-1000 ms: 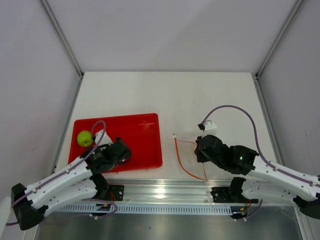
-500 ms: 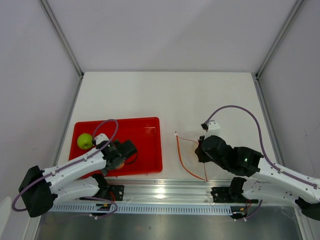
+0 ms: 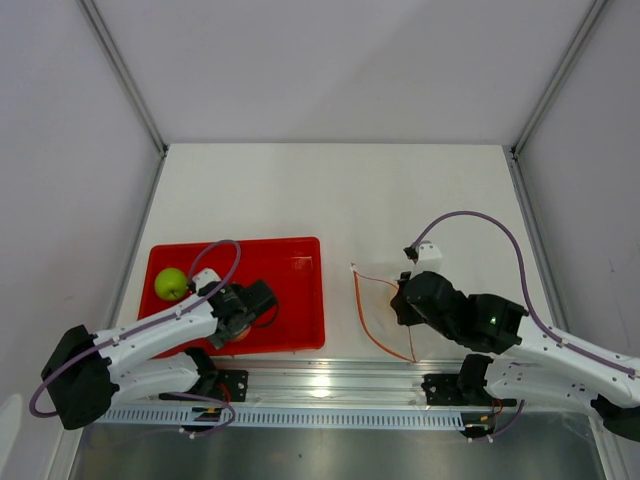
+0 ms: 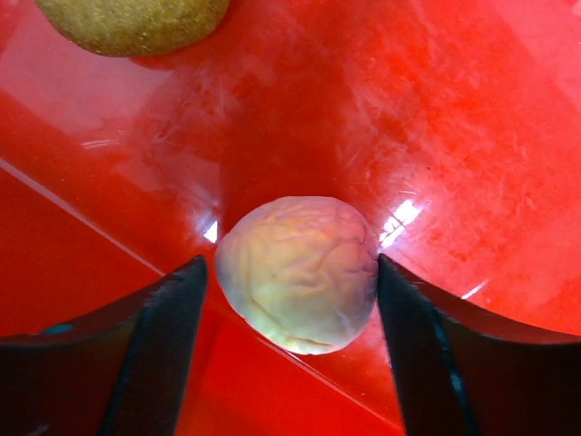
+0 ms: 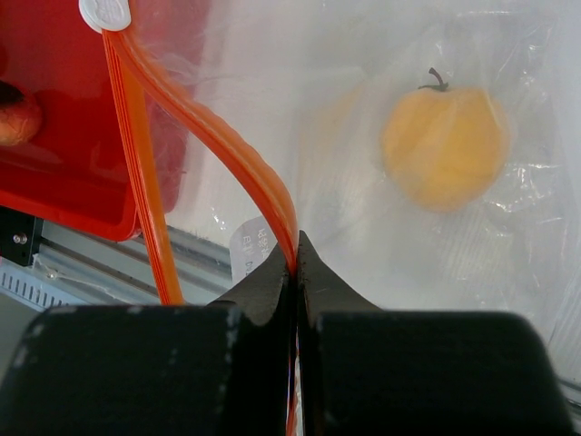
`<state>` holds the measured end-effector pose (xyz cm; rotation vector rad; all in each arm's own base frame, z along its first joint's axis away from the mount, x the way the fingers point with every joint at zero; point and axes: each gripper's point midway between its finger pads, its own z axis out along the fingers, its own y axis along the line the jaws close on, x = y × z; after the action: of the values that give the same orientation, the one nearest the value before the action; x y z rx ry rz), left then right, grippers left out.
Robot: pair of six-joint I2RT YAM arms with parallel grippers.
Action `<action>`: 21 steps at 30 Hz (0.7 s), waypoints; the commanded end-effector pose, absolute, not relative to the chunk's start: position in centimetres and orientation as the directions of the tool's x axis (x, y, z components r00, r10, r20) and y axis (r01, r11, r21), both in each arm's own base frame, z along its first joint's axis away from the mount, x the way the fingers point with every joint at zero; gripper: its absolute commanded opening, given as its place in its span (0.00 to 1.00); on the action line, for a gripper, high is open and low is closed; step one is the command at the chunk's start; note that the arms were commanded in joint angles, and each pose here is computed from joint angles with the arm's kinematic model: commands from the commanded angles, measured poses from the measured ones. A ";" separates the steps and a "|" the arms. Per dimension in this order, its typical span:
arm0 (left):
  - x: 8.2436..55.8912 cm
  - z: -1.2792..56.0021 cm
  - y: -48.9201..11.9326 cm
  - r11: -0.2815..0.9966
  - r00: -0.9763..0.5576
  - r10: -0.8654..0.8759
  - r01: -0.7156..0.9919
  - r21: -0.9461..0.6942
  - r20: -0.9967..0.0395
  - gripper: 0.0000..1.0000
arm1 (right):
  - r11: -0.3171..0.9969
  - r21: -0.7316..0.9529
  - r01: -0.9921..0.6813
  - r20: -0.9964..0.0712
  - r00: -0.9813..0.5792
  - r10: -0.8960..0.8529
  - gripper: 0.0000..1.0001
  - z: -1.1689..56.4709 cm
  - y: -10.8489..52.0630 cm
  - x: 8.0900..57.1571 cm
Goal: Place the food in the zip-top bag and seal the zipper
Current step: Pick up the fake fruit from the bin.
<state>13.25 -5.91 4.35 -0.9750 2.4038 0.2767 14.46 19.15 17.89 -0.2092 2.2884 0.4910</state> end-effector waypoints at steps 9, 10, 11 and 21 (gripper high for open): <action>15.2 6.8 -7.1 0.768 -0.579 -0.584 -0.621 -0.156 -0.569 0.22 | 0.915 0.273 -0.296 -0.744 -0.668 0.006 0.00 18.0 19.6 15.1; 15.4 7.4 -7.3 0.773 -0.574 -0.587 -0.608 -0.183 -0.571 0.16 | 0.916 0.262 -0.304 -0.747 -0.665 -0.007 0.00 18.1 19.7 15.3; 15.7 8.0 -7.6 0.780 -0.575 -0.587 -0.591 -0.207 -0.571 0.15 | 0.918 0.250 -0.309 -0.745 -0.667 -0.022 0.00 17.9 20.0 15.4; 17.0 13.9 -15.2 0.814 -0.645 -0.460 -0.032 -0.580 -0.610 0.01 | 0.911 0.243 -0.333 -0.729 -0.683 -0.055 0.00 17.3 21.4 15.4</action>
<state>15.80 -11.21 10.70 -0.6299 2.3055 -0.4170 14.99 20.40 15.67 -0.2869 2.3385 0.4067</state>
